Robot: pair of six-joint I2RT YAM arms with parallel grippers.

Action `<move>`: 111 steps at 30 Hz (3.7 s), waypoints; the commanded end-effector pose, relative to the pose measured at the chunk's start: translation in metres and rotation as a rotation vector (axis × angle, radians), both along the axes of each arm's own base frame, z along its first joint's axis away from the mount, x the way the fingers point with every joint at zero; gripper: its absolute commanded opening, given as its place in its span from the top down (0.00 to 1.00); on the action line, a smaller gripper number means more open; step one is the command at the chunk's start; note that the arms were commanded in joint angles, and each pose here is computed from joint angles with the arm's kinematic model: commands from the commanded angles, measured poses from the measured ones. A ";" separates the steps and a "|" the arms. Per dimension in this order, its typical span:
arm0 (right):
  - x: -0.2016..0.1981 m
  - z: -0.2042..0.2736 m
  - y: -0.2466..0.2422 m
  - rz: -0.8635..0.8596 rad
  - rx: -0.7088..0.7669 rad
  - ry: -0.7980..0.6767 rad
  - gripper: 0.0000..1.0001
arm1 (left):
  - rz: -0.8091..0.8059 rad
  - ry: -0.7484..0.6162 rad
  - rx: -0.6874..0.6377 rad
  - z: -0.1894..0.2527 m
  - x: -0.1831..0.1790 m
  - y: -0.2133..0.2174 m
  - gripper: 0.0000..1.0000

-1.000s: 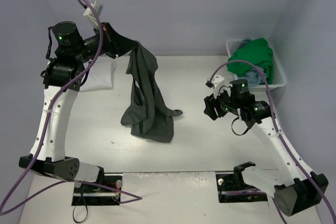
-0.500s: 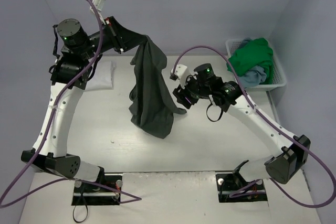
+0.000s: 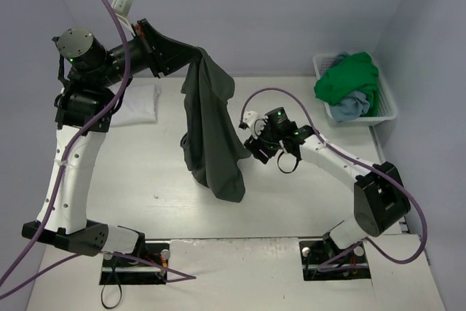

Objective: Fold and stack the t-shirts
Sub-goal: Flatten out the tshirt

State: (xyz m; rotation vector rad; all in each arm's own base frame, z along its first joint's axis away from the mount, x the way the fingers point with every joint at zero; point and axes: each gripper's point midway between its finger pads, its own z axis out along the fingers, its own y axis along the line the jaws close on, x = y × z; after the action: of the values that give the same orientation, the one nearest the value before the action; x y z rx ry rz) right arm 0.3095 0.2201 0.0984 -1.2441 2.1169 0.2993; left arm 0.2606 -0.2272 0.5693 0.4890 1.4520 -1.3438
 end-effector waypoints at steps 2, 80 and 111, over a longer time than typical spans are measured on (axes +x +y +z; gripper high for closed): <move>0.033 0.037 0.008 0.019 0.147 -0.161 0.43 | -0.007 -0.128 -0.021 0.028 -0.021 0.006 1.00; 0.070 -0.002 0.056 0.300 0.313 0.044 0.94 | 0.087 -0.146 0.078 0.006 -0.005 0.025 1.00; 0.069 0.269 -0.140 -0.147 0.219 -0.582 0.95 | 0.539 -0.410 0.210 0.052 0.010 0.108 1.00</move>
State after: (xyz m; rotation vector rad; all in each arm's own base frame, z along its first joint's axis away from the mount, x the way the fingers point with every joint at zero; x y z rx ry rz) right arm 0.3865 0.0920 0.3035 -0.9398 1.7641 0.1748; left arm 0.3009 -0.1336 0.5604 0.4147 1.4778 -0.7383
